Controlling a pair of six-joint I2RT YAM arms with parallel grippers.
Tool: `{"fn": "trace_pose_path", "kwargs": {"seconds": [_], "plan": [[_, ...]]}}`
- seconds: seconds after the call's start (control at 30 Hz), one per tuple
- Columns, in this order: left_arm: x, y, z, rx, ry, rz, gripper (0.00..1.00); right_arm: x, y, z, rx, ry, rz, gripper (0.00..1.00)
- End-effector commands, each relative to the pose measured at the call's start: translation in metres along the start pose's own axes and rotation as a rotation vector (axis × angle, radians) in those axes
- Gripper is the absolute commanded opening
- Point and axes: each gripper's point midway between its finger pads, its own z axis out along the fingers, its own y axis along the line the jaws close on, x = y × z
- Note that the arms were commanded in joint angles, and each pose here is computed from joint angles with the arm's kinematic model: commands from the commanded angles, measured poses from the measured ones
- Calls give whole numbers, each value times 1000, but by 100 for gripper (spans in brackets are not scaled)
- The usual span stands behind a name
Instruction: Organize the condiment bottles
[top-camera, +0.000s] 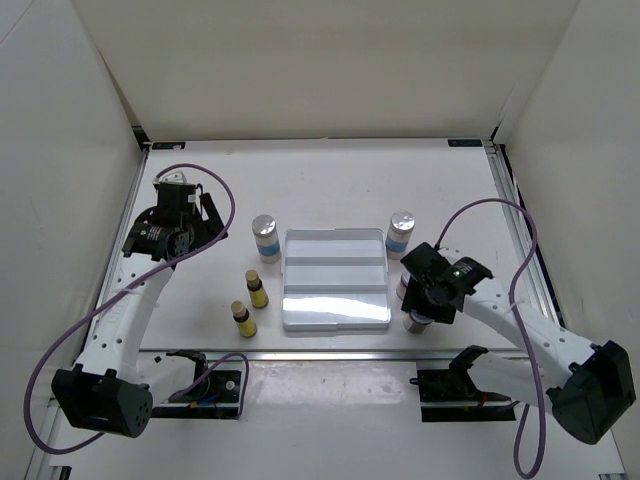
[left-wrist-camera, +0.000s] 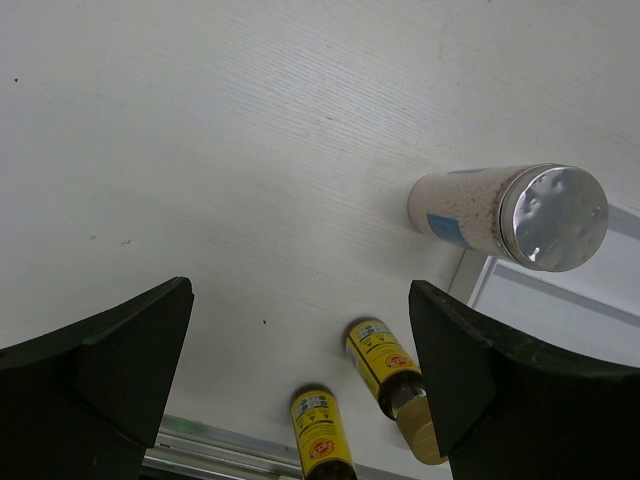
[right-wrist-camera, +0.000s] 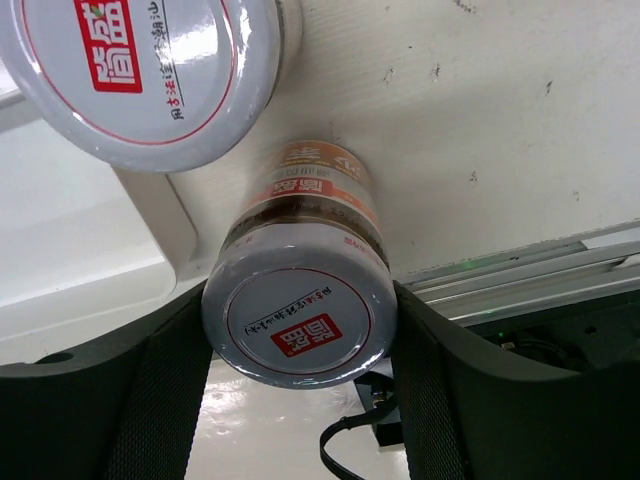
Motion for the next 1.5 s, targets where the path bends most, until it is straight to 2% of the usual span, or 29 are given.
{"fn": "trace_pose_path", "kwargs": {"seconds": [0.0,0.07,0.13,0.27,0.37,0.6,0.77,0.87,0.93,1.03,1.07,1.17,1.2,1.27,1.3,1.33,1.4,1.47], "plan": [[-16,-1,-8,2,-54,-22,100,-19,1,-20,-28,-106,19,32],[-16,-1,-8,2,-54,-22,100,-21,4,-33,-53,-136,-14,21],[-16,-1,-8,2,-54,-22,100,-32,14,-55,-120,-197,-18,16],[-16,-1,-8,2,-54,-22,100,-42,39,-88,-204,-268,-91,13],[-16,-1,-8,2,-54,-22,100,-40,64,-92,-229,-271,-173,13],[-17,1,-8,-6,-58,-22,100,-38,135,-76,-207,-280,-321,12],[-17,1,-8,-6,-58,-22,100,-29,150,-45,-121,-221,-358,12],[-17,1,-8,-6,-58,-22,100,-18,161,-30,-143,-181,-364,12],[-16,1,-5,-10,-50,-19,100,-12,164,-20,-157,-165,-373,20],[-14,0,-3,-6,-38,-8,100,-6,164,-14,-155,-141,-381,24],[-14,0,-3,-6,-38,-8,100,-6,164,-14,-155,-141,-381,32],[-16,-2,-3,-6,-38,-8,100,-4,161,-11,-137,-131,-389,42],[-16,-2,-3,-6,-38,-8,100,-5,157,-11,-122,-134,-392,52],[-16,-2,-3,-6,-38,-8,100,-8,150,-16,-97,-141,-384,65],[-16,-2,-3,-6,-38,-8,100,-11,148,-18,-85,-153,-385,80],[-16,-2,-3,-6,-38,-8,100,-17,148,-29,-96,-171,-376,88],[-16,-2,-3,-6,-38,-8,100,-22,133,-40,-44,-180,-349,100],[-16,-2,-3,-6,-38,-8,100,-35,126,-59,-37,-230,-323,100]]}}
